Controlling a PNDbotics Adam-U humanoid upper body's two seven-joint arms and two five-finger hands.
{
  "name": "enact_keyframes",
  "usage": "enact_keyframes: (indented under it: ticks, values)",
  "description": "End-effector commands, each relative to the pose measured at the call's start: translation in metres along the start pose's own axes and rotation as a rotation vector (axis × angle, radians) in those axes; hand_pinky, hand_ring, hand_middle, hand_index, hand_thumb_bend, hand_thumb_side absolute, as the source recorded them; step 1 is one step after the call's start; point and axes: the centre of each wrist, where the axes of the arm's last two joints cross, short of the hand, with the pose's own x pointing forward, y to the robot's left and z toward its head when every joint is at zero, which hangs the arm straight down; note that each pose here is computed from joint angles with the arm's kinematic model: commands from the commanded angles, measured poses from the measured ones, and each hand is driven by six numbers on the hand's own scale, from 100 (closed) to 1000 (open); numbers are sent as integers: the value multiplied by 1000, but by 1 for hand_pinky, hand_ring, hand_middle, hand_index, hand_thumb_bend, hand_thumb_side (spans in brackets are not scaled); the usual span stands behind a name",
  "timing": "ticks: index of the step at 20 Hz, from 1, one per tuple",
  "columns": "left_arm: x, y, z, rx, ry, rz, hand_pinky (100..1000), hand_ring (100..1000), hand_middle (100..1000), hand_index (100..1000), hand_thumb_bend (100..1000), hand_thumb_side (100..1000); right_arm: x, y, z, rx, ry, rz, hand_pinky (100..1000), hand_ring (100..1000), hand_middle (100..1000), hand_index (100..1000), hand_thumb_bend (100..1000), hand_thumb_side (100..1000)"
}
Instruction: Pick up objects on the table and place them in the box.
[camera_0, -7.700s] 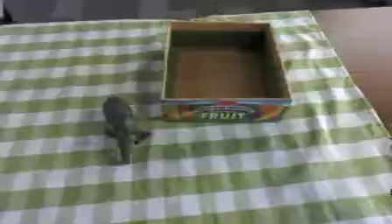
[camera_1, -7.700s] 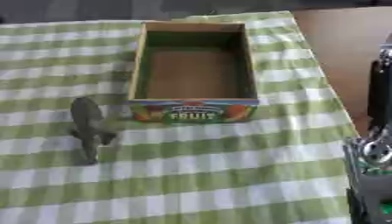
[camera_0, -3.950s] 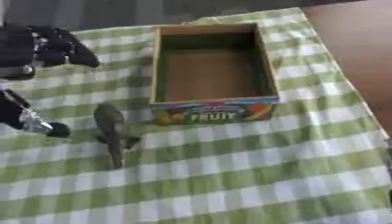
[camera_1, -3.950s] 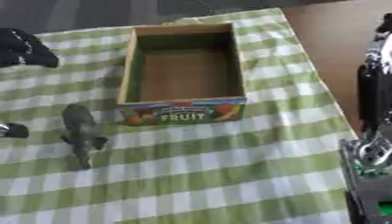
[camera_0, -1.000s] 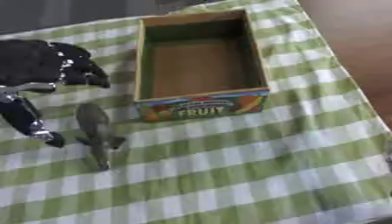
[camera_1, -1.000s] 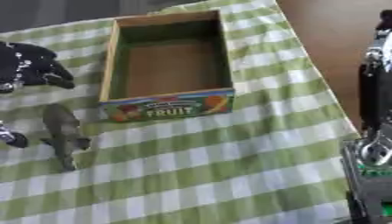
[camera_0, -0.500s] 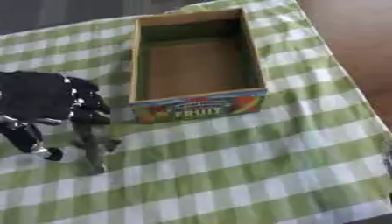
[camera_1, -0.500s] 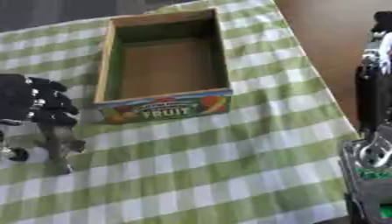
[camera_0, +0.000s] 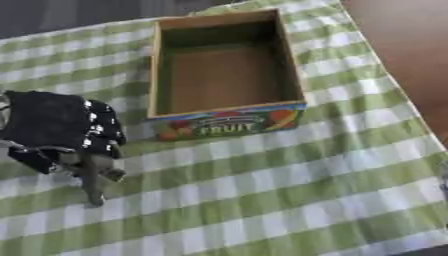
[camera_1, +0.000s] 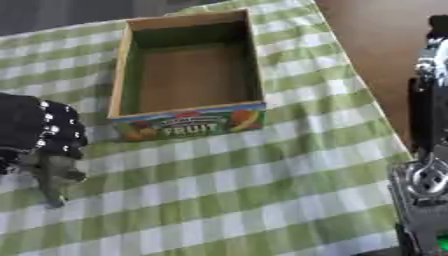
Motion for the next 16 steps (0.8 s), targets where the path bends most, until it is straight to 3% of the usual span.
enact_keyframes:
  ticks: [1,4,8,10,16]
  values:
    - [-5,2,8,22,14,-24,696,689,637,645,261,205,5,-1,-3,-2,-22,-12,890,834,642,806,100,711]
    - [-6,-2,9,34,22,-20,659,648,602,545,267,210,5,-1,-3,-1,-20,-12,890,835,642,806,100,711]
    - [-6,-7,10,58,35,-1,626,632,611,540,156,123,5,-1,-2,-2,-16,-12,891,836,642,806,100,712]
    - [-8,-8,12,75,45,10,619,631,613,544,100,134,5,-1,-2,-1,-15,-12,891,835,642,806,100,712]
    - [-14,1,17,154,77,40,596,621,601,518,100,189,4,-2,-2,-6,-14,-10,891,836,641,806,100,712]
